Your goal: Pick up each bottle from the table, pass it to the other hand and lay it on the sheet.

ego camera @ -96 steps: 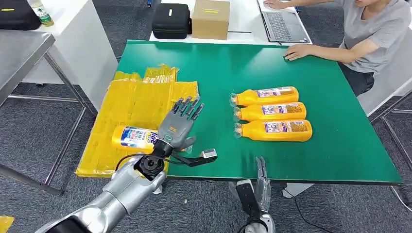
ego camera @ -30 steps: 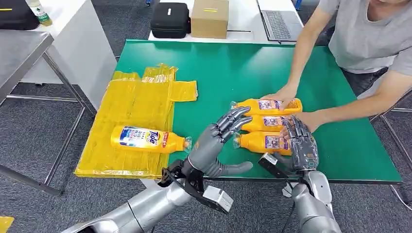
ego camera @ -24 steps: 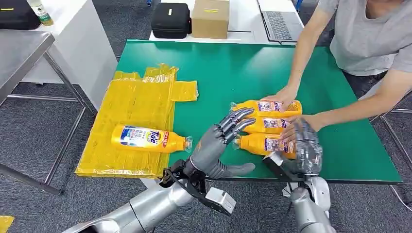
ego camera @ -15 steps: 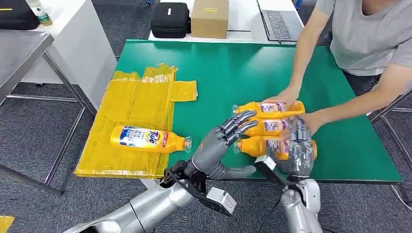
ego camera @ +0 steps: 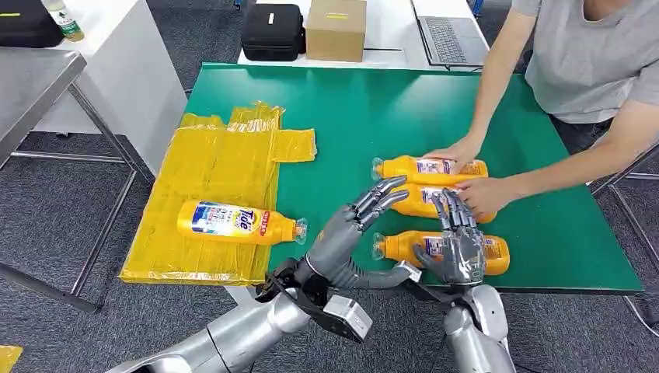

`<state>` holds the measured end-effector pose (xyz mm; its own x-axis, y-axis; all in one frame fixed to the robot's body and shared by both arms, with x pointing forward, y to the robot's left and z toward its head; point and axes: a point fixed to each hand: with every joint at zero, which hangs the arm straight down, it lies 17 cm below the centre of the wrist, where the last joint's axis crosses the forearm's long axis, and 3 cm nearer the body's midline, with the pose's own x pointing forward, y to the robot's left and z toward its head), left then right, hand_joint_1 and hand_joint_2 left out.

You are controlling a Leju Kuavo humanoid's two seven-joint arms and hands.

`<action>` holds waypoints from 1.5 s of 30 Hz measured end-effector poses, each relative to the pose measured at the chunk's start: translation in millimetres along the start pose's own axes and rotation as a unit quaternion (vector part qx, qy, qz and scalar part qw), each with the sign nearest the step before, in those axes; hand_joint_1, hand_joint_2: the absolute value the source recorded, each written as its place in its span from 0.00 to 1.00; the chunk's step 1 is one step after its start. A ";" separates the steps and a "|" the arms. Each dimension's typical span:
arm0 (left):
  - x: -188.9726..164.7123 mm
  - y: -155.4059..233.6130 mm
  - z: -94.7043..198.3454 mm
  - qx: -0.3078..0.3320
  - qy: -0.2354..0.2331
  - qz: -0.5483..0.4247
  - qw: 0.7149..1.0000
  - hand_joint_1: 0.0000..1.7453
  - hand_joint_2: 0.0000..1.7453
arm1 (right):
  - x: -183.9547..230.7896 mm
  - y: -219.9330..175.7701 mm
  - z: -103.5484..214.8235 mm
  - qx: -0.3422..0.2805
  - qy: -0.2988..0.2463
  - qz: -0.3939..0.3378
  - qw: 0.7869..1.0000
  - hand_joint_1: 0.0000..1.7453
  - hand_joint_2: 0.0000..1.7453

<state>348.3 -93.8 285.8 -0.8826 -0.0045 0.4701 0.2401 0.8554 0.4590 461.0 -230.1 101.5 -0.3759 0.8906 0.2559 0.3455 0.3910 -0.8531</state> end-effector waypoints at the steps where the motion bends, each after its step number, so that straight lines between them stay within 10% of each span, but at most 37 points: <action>1: 1.3 -0.2 -0.2 0.000 -0.001 0.000 1.000 0.00 1.00 | -2.3 1.4 0.3 0.003 0.001 0.002 1.000 0.00 1.00; 19: 17.6 10.9 -5.6 0.022 -0.040 -0.050 0.998 0.00 1.00 | -14.0 1.9 -1.1 0.003 0.020 0.000 1.000 0.00 1.00; 45: 32.7 33.1 -9.4 0.040 -0.080 -0.122 0.988 0.00 1.00 | 11.0 -95.7 -45.1 -0.148 0.007 0.007 0.989 0.00 1.00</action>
<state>331.2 -70.5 323.4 -0.9645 -0.1396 0.2242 -0.0153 0.8769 0.4805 462.5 -247.3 206.5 -0.3581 0.8988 0.2529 0.5885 0.4275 -0.6863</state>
